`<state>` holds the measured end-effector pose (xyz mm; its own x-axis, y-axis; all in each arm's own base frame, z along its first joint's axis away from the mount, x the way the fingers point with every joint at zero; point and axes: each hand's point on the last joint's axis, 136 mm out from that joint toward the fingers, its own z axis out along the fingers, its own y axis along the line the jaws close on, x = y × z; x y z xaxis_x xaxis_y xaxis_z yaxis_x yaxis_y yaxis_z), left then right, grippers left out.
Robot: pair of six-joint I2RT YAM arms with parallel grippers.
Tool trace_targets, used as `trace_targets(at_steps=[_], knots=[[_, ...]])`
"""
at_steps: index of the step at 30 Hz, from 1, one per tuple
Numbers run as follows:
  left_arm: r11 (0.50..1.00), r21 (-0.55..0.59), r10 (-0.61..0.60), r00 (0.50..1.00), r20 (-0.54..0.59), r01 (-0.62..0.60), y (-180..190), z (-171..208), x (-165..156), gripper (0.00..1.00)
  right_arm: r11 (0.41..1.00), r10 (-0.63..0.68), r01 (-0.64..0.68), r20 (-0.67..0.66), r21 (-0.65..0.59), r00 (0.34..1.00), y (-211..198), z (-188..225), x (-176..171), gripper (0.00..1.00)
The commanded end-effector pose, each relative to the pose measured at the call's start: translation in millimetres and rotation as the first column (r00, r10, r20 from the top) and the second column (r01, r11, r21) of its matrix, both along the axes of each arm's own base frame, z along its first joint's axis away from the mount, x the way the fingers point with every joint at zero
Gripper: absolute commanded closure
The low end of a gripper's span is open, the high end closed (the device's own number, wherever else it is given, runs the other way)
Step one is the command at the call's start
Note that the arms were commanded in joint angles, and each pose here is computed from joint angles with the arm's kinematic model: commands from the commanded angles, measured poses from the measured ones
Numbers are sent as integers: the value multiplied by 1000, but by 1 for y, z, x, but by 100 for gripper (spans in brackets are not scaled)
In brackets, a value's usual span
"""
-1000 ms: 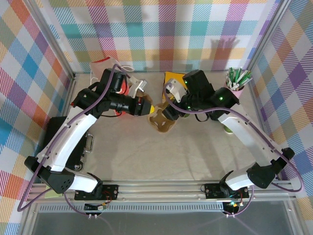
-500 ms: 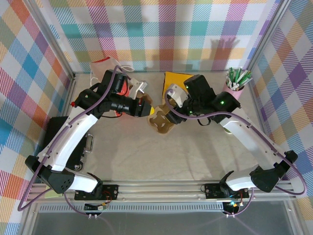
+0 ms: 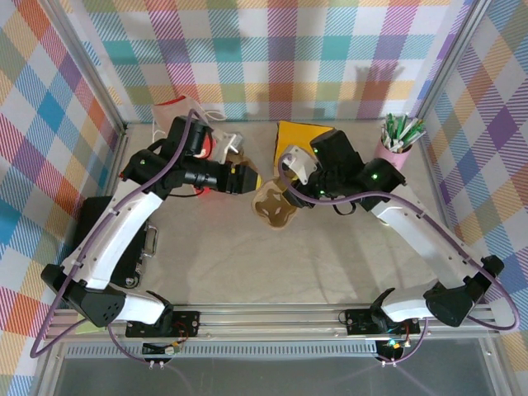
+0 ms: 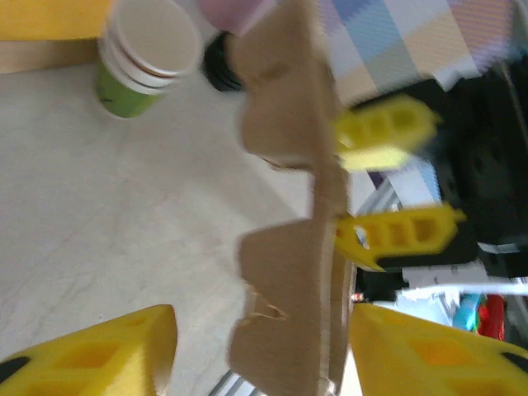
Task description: Pack the takeout coffee
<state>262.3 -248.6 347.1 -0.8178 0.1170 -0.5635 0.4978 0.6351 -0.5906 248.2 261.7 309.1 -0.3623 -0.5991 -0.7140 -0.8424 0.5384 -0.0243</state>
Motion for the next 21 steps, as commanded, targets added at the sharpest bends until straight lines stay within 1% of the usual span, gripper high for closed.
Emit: trace_targets(at_steps=[1, 2, 4, 6, 9, 11, 12, 15, 21], knots=[[965, -5, 262, 961, 92, -263, 45, 32, 35, 34, 1000, -9, 9, 14, 26, 1000, -4, 8, -6, 66], [933, 15, 357, 928, 108, -360, 63, 34, 49, 32, 1000, -12, 12, 8, 25, 1000, -5, 7, -7, 67], [850, 50, 515, 848, 128, -524, 100, 34, 72, 29, 1000, -12, 12, -5, 24, 1000, -6, 5, -10, 68], [735, 86, 659, 739, 139, -672, 139, 29, 96, 29, 1000, -12, 12, -15, 26, 1000, -7, 2, -12, 68], [566, 174, 786, 591, 183, -806, 186, 16, 125, 29, 999, -7, 8, -25, 34, 1000, -8, 1, -16, 69], [475, 228, 830, 518, 205, -850, 207, 7, 141, 31, 999, -3, 5, -35, 43, 999, -8, 1, -19, 69], [445, 249, 841, 497, 213, -860, 214, 2, 150, 32, 999, 0, 2, -40, 48, 999, -8, 1, -21, 70], [385, 302, 859, 458, 228, -872, 227, -11, 171, 33, 999, -4, 6, -45, 47, 999, -9, 0, -22, 70], [282, 409, 861, 417, 290, -868, 246, -37, 194, 33, 999, -10, 12, -50, 41, 999, -14, -3, -26, 70]])
